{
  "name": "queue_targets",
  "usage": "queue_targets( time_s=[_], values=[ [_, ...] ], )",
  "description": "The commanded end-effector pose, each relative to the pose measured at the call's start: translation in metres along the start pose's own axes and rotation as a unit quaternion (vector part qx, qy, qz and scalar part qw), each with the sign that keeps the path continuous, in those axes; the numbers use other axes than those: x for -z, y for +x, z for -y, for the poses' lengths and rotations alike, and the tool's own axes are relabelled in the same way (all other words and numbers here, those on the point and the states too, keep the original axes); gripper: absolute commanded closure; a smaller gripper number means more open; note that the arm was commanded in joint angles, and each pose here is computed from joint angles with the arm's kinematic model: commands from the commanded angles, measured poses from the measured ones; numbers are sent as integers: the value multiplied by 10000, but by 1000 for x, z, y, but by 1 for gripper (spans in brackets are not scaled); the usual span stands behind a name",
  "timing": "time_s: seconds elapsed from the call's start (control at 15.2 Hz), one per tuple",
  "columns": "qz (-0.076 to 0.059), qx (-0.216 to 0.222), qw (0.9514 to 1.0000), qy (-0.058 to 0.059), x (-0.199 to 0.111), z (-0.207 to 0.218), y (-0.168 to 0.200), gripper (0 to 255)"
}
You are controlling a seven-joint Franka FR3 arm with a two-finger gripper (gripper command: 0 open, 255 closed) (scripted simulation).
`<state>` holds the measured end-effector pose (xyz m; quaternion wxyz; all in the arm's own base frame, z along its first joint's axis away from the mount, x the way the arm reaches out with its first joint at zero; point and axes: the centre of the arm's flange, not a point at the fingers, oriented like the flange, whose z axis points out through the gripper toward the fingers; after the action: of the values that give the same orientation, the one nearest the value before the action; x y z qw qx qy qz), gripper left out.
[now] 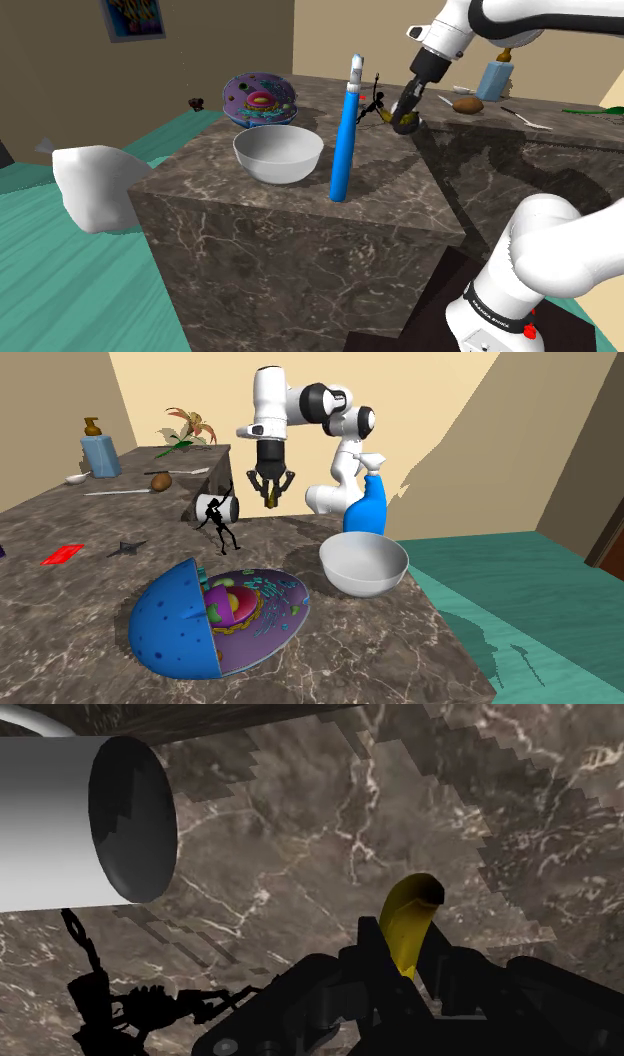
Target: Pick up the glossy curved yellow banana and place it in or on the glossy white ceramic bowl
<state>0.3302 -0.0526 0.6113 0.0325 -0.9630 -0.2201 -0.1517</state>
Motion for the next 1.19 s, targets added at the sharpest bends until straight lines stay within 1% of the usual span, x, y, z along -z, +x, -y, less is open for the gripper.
queue_targets(
  time_s=[0.0,0.66,0.73,1.12],
  values=[
    [1,0,10000,1,10,0,4,255],
    [1,0,10000,1,61,0,20,255],
    [1,0,10000,1,62,0,20,255],
    [1,0,10000,1,43,58,71,255]
  ],
)
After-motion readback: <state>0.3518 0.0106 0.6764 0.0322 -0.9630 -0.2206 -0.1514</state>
